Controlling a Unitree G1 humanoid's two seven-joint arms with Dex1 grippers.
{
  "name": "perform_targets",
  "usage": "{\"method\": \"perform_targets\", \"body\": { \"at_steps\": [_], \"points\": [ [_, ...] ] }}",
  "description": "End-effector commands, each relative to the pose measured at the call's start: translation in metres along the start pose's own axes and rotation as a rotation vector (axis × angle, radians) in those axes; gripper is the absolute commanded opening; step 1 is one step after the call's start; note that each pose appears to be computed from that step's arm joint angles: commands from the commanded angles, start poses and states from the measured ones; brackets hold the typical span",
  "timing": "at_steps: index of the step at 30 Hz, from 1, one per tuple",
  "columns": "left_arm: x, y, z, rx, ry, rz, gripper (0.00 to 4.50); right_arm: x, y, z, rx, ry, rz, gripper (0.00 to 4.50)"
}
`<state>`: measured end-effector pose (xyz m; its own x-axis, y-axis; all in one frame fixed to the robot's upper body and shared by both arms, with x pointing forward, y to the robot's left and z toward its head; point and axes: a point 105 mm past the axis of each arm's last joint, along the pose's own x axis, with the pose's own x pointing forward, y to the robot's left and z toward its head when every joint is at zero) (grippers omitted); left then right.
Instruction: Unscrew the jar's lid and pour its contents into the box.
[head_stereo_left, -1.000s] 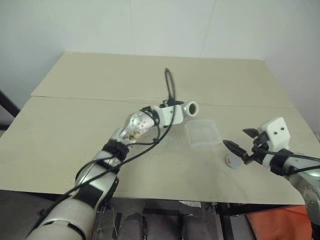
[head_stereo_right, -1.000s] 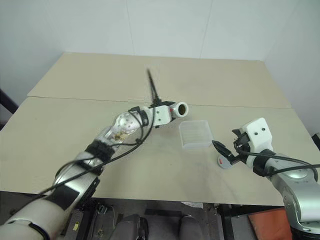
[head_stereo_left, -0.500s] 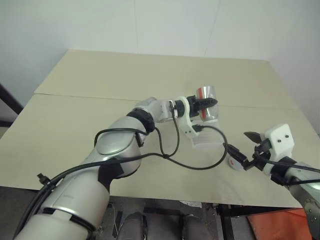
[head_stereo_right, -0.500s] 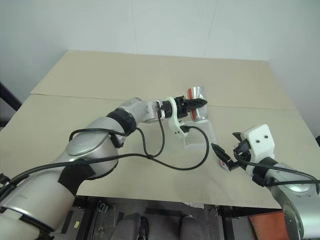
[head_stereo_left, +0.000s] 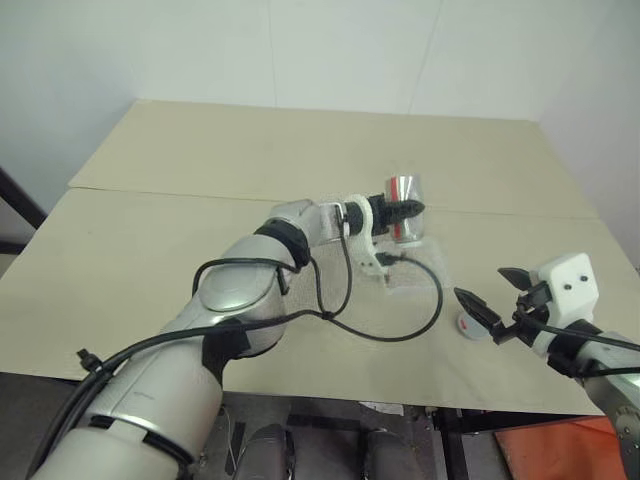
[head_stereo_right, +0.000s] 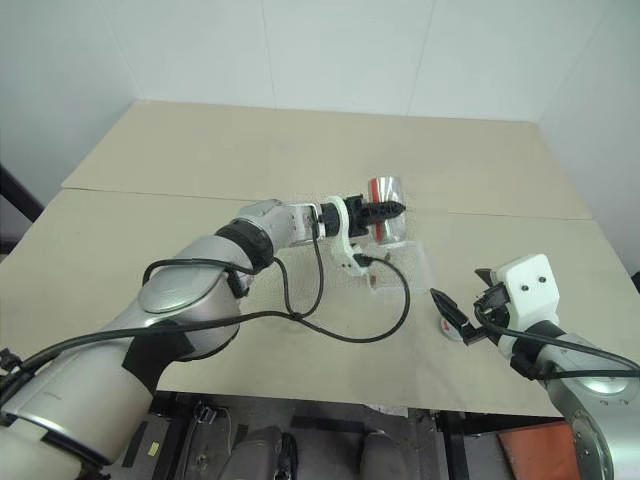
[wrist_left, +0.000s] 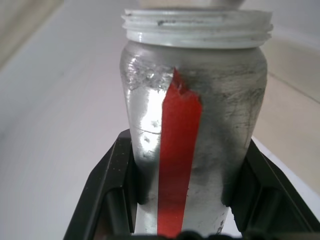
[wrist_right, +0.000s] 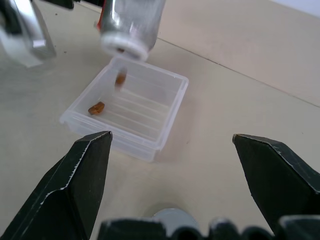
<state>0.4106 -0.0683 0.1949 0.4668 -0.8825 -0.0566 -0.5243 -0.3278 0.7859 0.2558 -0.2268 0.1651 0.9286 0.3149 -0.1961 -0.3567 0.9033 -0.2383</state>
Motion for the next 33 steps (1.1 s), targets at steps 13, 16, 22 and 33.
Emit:
{"method": "perform_targets", "body": {
  "at_steps": [13,16,22,33],
  "points": [
    [-0.060,-0.029,-0.036,-1.936,0.154,0.481,1.99,0.011,-0.007,0.003,-0.028,-0.037,0.020,4.47],
    [-0.070,-0.038,-0.023,-1.982,0.183,0.482,1.99,0.019,-0.006,0.003,-0.036,-0.037,0.039,4.47],
    [-0.086,-0.062,0.004,-2.013,0.315,0.418,1.99,0.027,-0.001,0.008,-0.046,-0.053,0.066,4.47],
    [-0.100,-0.093,0.023,-2.023,0.460,0.344,1.99,0.026,0.002,0.006,-0.034,-0.055,0.066,4.47]
  ]
}}
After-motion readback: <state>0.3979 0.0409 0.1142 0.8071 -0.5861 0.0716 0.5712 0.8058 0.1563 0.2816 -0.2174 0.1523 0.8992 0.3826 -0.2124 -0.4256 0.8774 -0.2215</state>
